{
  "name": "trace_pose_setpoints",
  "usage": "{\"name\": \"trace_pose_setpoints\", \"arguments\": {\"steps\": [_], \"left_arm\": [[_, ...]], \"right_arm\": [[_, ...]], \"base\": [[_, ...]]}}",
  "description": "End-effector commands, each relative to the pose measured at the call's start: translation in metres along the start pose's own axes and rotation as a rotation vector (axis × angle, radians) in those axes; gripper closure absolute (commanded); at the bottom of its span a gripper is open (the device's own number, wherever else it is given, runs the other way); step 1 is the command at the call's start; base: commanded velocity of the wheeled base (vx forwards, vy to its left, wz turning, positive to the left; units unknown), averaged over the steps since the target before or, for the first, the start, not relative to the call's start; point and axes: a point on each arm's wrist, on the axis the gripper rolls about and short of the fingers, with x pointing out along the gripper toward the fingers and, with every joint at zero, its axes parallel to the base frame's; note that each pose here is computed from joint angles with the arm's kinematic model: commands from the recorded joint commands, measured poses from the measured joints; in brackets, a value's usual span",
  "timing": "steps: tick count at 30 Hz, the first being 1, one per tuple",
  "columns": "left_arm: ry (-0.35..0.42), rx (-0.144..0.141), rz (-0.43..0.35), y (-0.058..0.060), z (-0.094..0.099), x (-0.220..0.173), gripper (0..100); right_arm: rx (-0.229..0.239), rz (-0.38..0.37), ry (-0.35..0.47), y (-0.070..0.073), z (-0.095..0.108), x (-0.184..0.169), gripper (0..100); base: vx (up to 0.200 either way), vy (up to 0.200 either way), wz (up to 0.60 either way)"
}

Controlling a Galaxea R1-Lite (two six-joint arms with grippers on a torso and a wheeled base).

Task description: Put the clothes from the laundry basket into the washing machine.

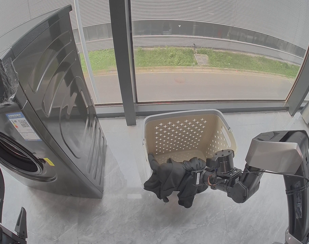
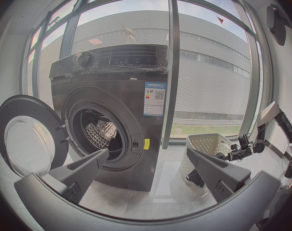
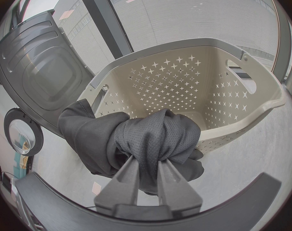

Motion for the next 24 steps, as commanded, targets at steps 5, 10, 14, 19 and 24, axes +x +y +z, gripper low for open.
{"name": "trace_pose_setpoints", "arguments": {"steps": [5, 10, 14, 19, 24], "left_arm": [[-0.002, -0.001, 0.0, 0.0, -0.004, 0.0, 0], [-0.002, -0.001, 0.0, 0.0, -0.004, 0.0, 0], [-0.002, -0.001, 0.0, 0.0, -0.004, 0.0, 0], [-0.002, -0.001, 0.0, 0.0, -0.004, 0.0, 0], [0.0, 0.0, 0.0, 0.0, -0.005, 0.0, 0]], "right_arm": [[-0.002, 0.002, 0.008, 0.001, 0.001, -0.017, 100], [-0.008, 0.028, -0.066, 0.008, 0.017, -0.045, 100], [-0.014, 0.056, -0.131, 0.017, 0.034, -0.083, 100], [-0.029, 0.101, -0.168, 0.029, 0.037, -0.112, 100], [-0.048, 0.146, -0.224, 0.043, 0.041, -0.138, 100]], "base": [[0.0, 0.0, 0.0], [0.0, 0.0, 0.0], [0.0, 0.0, 0.0], [0.0, 0.0, 0.0], [0.0, 0.0, 0.0]]}}
